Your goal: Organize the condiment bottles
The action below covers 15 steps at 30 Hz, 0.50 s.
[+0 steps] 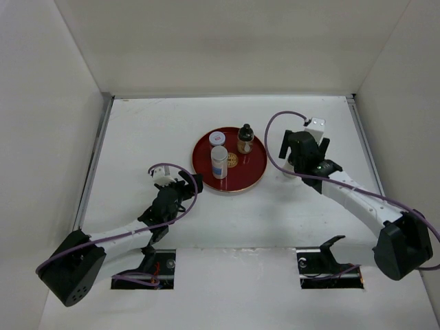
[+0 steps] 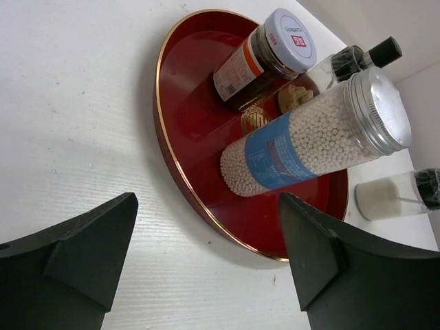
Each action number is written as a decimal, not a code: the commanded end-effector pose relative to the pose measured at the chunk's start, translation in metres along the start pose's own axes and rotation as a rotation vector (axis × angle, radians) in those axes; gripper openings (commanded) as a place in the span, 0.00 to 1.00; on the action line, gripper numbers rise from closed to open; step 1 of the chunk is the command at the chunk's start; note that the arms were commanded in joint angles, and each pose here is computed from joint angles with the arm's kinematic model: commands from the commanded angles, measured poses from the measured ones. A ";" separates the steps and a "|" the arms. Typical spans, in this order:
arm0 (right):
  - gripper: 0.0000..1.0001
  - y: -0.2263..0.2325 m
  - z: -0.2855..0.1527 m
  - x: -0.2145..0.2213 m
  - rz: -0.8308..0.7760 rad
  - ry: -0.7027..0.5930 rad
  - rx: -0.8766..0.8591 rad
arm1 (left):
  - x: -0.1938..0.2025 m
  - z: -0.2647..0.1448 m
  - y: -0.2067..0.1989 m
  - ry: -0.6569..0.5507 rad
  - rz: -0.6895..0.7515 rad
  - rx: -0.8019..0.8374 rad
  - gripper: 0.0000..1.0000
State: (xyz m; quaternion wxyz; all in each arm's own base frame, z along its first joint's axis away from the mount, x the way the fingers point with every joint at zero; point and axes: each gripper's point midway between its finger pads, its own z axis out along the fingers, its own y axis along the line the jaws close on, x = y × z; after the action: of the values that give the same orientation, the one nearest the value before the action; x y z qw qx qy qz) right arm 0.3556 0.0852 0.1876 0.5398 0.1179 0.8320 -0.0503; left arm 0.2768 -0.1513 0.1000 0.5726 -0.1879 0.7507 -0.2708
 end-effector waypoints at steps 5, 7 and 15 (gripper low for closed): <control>1.00 -0.013 0.021 0.035 0.043 0.083 0.067 | -0.007 0.000 -0.011 -0.027 -0.035 0.040 0.84; 1.00 -0.007 0.030 0.039 0.055 0.099 0.044 | -0.010 0.000 -0.011 -0.034 -0.037 0.043 0.84; 0.68 0.007 0.049 0.038 0.086 0.105 0.000 | -0.011 0.000 -0.008 -0.039 -0.036 0.035 0.86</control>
State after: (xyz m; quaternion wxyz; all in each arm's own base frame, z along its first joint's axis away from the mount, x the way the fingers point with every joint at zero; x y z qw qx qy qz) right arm 0.3650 0.0739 0.1036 0.4550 0.1388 0.8774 -0.0619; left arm 0.2769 -0.1514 0.1005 0.5725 -0.1895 0.7497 -0.2725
